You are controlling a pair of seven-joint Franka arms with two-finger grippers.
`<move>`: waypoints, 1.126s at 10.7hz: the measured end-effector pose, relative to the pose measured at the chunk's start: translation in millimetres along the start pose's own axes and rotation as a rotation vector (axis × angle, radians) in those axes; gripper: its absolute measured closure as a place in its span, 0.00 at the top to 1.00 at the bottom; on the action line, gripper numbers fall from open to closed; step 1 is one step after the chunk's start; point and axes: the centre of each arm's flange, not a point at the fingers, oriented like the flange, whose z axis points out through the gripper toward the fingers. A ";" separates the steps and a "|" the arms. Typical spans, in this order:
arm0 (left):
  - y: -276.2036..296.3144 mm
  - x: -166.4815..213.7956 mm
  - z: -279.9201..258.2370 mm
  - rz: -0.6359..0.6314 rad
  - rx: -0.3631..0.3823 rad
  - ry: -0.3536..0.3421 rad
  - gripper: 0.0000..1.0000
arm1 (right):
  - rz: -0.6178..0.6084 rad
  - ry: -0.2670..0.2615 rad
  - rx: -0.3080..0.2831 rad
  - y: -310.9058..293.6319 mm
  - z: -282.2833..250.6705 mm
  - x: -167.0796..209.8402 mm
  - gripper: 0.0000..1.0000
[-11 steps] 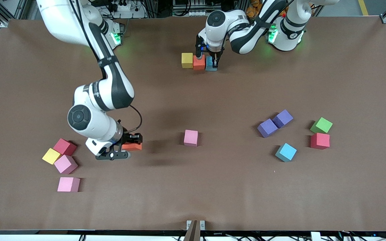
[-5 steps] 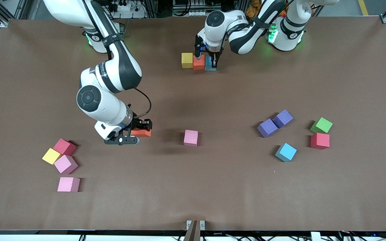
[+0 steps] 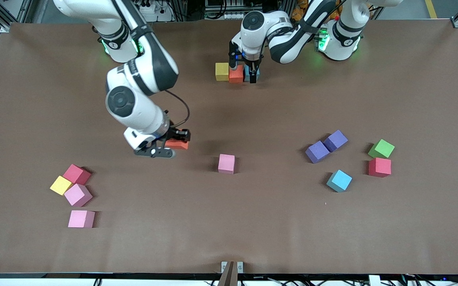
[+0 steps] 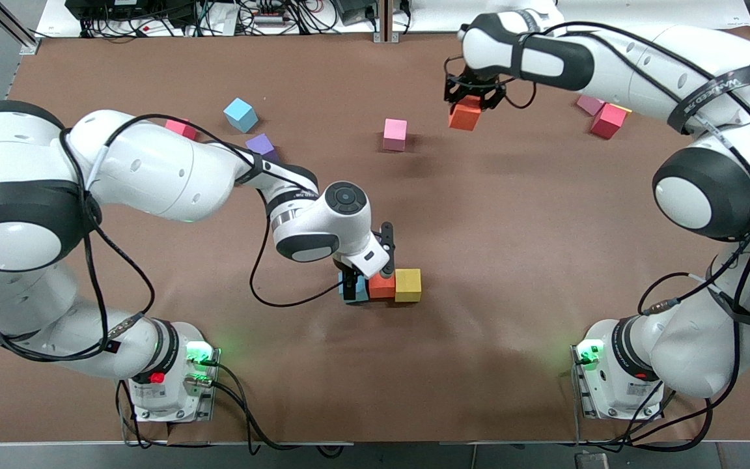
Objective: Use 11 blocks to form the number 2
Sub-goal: 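Open and lift the left gripper while the right gripper lifts the orange cube, then reach the left gripper toward the purple cubes while the right carries orange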
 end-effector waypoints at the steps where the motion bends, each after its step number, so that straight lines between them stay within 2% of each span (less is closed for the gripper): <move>1: -3.9 2.3 -4.0 -0.005 0.001 -0.011 1.00 | 0.016 -0.006 -0.005 -9.3 4.6 -9.1 0.60; 8: -32.9 15.4 -52.0 -0.065 0.039 -0.103 1.00 | 0.049 -0.039 -0.038 -27.0 29.3 -38.1 0.60; 10: -49.6 14.8 -92.5 -0.120 0.077 -0.169 1.00 | 0.058 -0.035 -0.041 -41.1 36.3 -53.0 0.60; 12: -100.9 2.2 -160.9 -0.240 0.089 -0.224 1.00 | 0.053 -0.022 -0.040 -45.1 49.1 -62.5 0.60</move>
